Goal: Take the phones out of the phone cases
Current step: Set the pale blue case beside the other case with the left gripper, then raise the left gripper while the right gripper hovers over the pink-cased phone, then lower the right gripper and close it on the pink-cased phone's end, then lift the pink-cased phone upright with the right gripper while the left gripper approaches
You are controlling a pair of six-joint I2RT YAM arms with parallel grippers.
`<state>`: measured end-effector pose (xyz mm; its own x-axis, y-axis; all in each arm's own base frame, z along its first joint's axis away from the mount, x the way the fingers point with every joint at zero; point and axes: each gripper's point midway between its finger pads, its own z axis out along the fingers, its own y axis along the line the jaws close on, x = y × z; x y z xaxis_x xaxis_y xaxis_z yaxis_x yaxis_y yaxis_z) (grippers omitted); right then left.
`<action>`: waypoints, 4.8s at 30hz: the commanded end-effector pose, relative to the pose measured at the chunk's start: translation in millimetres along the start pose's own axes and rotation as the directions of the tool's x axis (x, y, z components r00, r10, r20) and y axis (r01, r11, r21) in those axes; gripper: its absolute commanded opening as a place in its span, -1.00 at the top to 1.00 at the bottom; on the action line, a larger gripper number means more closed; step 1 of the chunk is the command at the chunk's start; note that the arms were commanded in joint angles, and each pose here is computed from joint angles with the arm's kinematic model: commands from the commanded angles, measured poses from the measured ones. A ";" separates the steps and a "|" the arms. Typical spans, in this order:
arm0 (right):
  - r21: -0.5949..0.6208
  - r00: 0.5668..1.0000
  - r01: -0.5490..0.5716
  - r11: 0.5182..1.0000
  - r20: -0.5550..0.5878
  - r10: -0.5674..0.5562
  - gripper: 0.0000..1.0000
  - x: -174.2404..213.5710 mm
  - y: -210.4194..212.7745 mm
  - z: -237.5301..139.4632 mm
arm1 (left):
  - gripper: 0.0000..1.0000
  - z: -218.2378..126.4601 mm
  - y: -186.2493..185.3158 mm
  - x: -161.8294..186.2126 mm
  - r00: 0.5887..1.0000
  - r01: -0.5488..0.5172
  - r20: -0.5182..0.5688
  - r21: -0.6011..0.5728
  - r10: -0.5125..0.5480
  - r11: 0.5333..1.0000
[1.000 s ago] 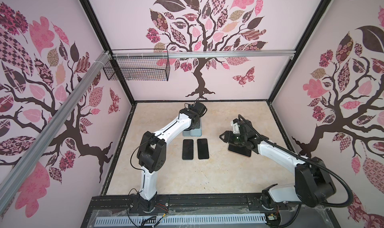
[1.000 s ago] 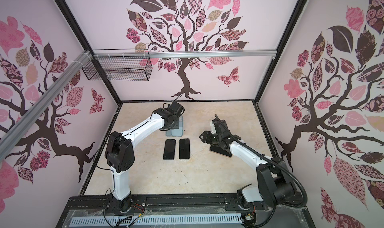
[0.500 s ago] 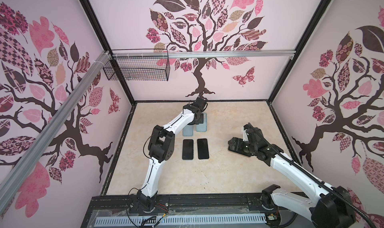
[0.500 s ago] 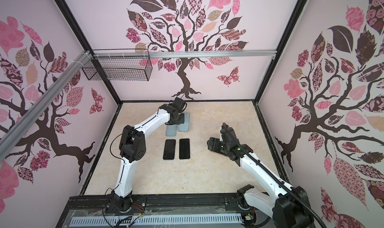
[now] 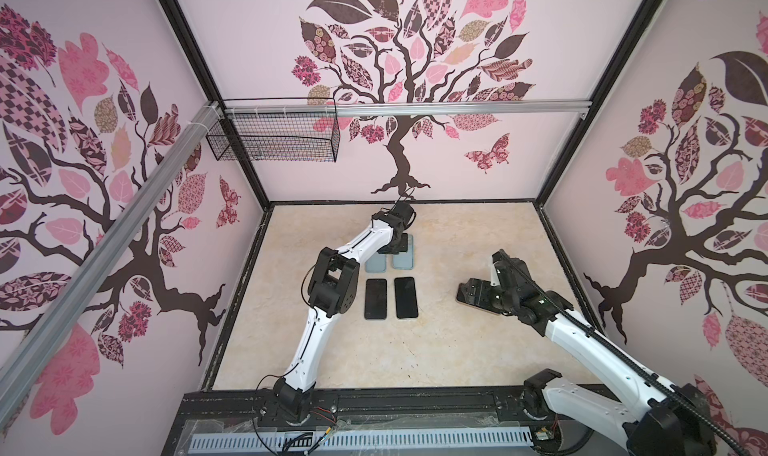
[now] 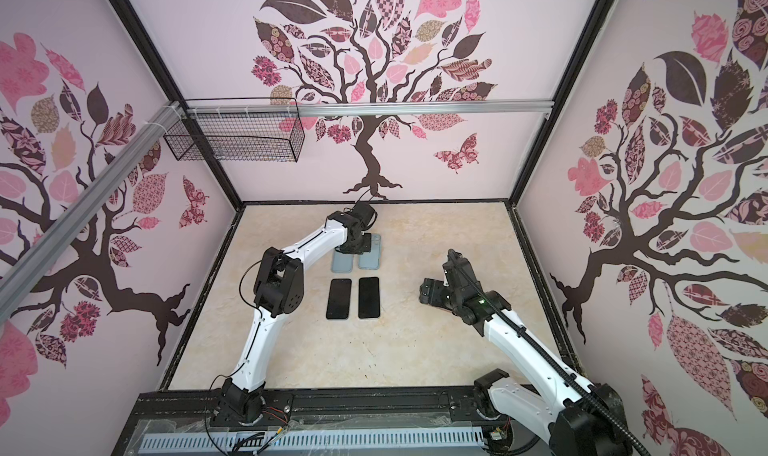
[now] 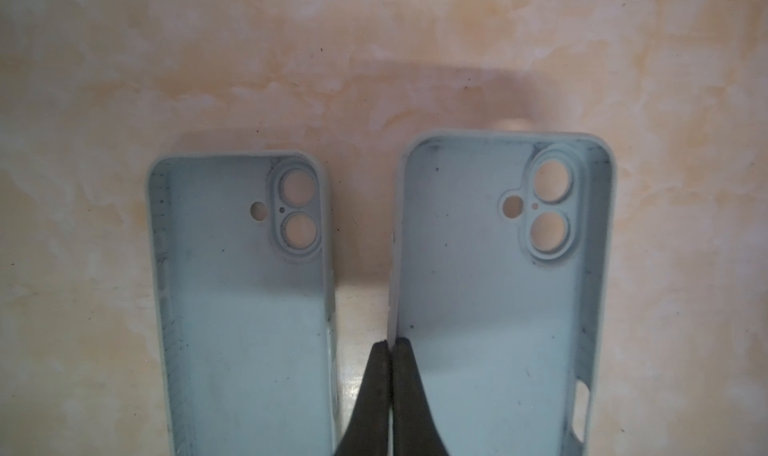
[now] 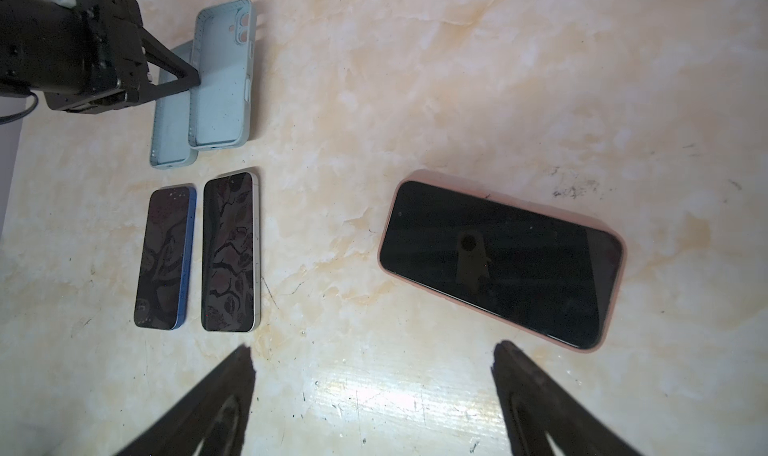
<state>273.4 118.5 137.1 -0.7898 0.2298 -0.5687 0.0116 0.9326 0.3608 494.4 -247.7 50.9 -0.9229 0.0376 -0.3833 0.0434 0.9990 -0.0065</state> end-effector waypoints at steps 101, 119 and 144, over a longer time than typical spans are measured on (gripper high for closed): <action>0.175 0.868 -0.142 0.974 -0.451 0.208 -0.99 52.6 -60.5 91.8 | -0.97 -276.4 70.1 117.6 0.860 -0.026 0.464 0.452 -0.211 0.891; 0.284 0.870 0.196 0.938 -0.492 -0.033 -0.99 56.1 -33.5 110.7 | -0.96 -262.0 71.7 123.4 0.888 0.013 0.404 0.452 -0.218 0.892; 0.345 0.813 0.335 0.877 -0.576 -0.084 -0.62 56.4 -51.5 132.4 | -0.97 -251.6 84.7 128.1 0.872 0.073 0.411 0.425 -0.264 0.902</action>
<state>333.1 142.0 15.9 -0.9826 -0.0341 -0.1826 -0.0320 0.9994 -0.0142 281.4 -157.8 233.0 -0.6828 -0.2064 -0.7008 0.1576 0.8950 -0.4172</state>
